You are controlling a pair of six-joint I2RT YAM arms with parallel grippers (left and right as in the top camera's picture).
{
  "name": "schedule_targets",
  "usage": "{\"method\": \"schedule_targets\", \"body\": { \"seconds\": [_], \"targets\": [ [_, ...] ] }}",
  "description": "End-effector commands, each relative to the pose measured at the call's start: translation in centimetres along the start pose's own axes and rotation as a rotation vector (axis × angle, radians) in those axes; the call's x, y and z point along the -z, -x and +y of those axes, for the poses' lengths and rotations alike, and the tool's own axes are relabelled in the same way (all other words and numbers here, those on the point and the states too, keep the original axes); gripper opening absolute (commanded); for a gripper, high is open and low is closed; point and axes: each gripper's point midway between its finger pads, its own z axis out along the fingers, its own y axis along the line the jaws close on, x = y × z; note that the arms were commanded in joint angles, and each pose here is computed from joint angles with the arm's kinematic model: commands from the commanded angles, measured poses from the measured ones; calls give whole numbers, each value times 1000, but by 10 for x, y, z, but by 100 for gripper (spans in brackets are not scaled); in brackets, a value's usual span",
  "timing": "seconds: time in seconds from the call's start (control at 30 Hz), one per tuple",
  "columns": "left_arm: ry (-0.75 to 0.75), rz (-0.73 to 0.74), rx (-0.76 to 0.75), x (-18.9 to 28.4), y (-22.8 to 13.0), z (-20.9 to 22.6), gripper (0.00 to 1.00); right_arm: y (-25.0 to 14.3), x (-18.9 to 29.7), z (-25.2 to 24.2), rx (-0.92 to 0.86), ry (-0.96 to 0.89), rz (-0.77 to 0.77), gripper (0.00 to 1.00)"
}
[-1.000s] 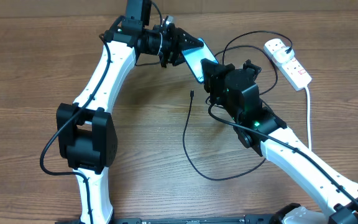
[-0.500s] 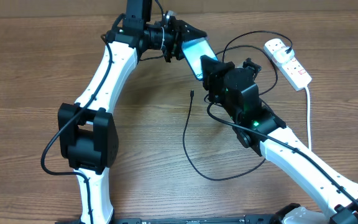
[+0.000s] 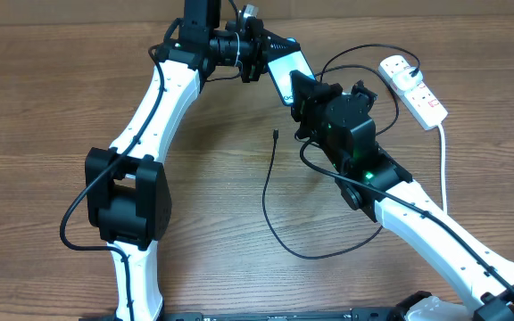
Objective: Plug charger to phone and switch on socket
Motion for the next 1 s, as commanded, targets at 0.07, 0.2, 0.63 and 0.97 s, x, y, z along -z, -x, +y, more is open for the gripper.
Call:
{"method": "schedule_targets", "body": {
  "seconds": [0.07,0.2,0.63,0.97],
  "targets": [
    [-62,6,-102,-8,-19,-41,4,-62,9,-32,136,-105,285,4],
    [-78,-9,-127,-4,-14,-45,4,-62,9,-32,140,-105,285,4],
    [-66,-40,-190,19,3,-36,4,-39,5,-12,444,-11,202,40],
    [-58,-180,-193,84,51,-22,4,-35,24,-29,696,-65,373,44]
  ]
}}
